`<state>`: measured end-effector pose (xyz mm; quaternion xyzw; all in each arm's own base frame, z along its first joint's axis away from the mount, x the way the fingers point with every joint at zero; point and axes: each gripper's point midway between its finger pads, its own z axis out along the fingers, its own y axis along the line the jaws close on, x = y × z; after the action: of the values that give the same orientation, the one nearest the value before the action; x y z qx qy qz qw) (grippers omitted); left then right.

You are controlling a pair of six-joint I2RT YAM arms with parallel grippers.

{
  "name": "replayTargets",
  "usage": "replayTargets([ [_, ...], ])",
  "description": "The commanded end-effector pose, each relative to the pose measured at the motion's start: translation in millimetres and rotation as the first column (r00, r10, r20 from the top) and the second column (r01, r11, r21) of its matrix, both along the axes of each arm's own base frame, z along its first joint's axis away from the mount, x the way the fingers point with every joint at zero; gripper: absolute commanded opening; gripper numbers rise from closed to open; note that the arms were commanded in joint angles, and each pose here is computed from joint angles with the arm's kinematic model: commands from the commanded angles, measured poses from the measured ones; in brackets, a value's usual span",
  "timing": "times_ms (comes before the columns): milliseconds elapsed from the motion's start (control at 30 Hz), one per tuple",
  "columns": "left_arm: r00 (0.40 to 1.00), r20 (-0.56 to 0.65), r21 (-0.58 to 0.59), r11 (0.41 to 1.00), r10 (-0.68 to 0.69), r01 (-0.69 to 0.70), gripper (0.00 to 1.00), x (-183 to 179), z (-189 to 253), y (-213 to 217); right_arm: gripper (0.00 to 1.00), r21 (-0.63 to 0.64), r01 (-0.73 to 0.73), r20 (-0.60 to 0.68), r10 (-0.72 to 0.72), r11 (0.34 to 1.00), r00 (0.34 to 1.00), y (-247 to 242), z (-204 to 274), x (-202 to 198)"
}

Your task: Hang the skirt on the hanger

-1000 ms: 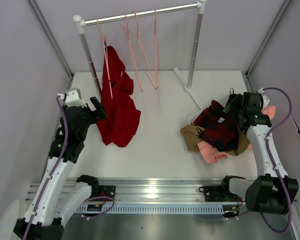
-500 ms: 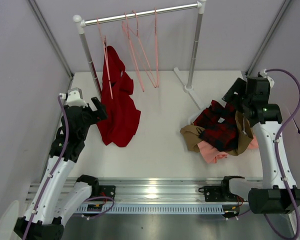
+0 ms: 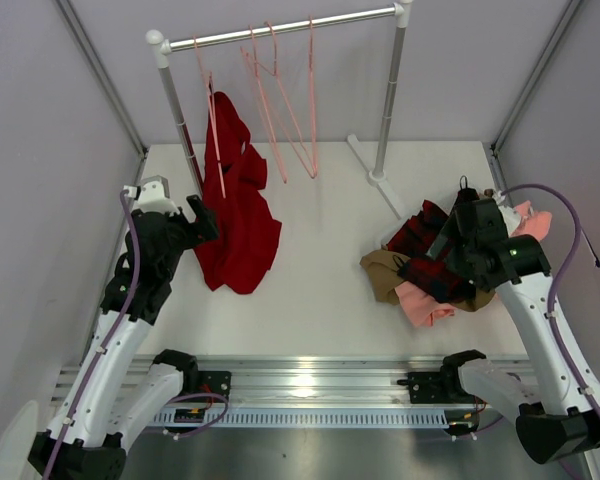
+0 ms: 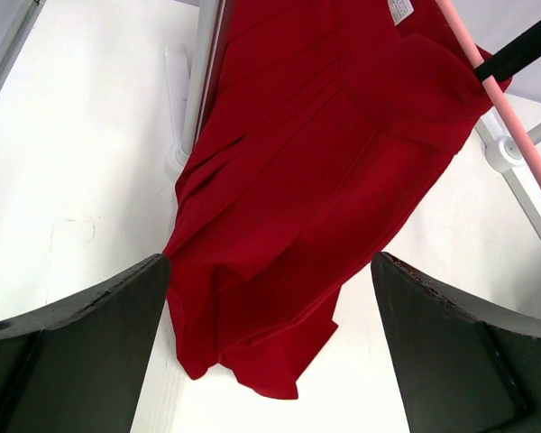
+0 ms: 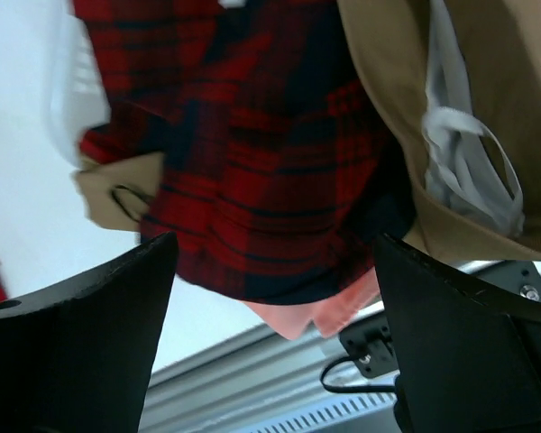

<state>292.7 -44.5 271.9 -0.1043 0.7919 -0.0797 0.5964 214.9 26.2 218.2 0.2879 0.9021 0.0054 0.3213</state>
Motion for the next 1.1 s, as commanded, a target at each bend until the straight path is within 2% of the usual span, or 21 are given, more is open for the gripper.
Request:
replayTargets([
  [0,0.999,0.037,-0.003,1.0,-0.028,0.028,0.99,1,8,-6,0.95,-0.014,0.052,0.0,-0.052,0.999,0.999,-6,-11,-1],
  [33,0.999,0.038,-0.003,1.0,-0.027,0.028,0.99,1,9,-5,0.94,-0.016,0.045,-0.023,-0.046,0.999,0.999,-5,-22,-1],
  [167,0.999,0.037,-0.002,1.0,-0.026,0.026,0.99,0,8,-5,0.8,-0.033,0.053,0.004,-0.053,0.998,0.999,-6,-33,12],
  [333,0.999,0.034,-0.003,1.0,-0.023,0.023,0.99,1,8,-5,0.71,-0.079,0.065,0.075,-0.059,0.995,0.995,-17,-26,30],
  [433,0.999,0.03,0.0,1.0,-0.022,0.022,0.99,2,8,-4,0.6,-0.071,0.049,0.081,-0.043,0.996,0.996,-18,-25,40],
  [467,1.0,0.024,0.003,1.0,-0.017,0.017,0.99,2,6,-4,0.45,-0.075,0.047,0.074,-0.041,0.996,0.996,-20,-25,40],
  [533,1.0,0.019,0.007,1.0,-0.007,0.007,0.99,2,5,-2,0.22,-0.076,0.053,0.08,-0.047,0.996,0.996,-22,-17,43],
  [567,1.0,0.017,0.008,1.0,-0.004,0.004,0.99,1,5,-1,0.0,-0.08,0.054,0.084,-0.047,0.995,0.995,-23,-13,43],
  [700,1.0,0.017,0.007,1.0,-0.015,0.015,0.99,3,5,-3,0.0,-0.073,0.039,0.186,-0.025,0.997,0.982,-22,30,52],
  [800,1.0,0.015,0.004,1.0,-0.025,0.025,1.0,4,4,-5,0.0,-0.041,-0.018,0.328,0.03,0.999,0.944,-12,89,63],
  [833,0.999,0.017,0.004,1.0,-0.028,0.028,0.99,3,4,-6,0.0,-0.036,-0.042,0.399,0.053,0.998,0.915,-8,120,67],
  [933,0.999,0.019,0.008,1.0,-0.03,0.03,0.99,2,5,-5,0.0,-0.04,-0.155,0.525,0.153,0.987,0.837,12,168,78],
  [967,0.999,0.022,0.006,1.0,-0.029,0.029,0.99,2,7,-5,0.0,-0.039,-0.184,0.597,0.171,0.982,0.784,17,197,80],
  [1067,1.0,0.016,0.01,1.0,-0.024,0.024,0.99,2,6,-4,0.0,-0.081,-0.24,0.693,0.228,0.967,0.684,28,246,84],
])
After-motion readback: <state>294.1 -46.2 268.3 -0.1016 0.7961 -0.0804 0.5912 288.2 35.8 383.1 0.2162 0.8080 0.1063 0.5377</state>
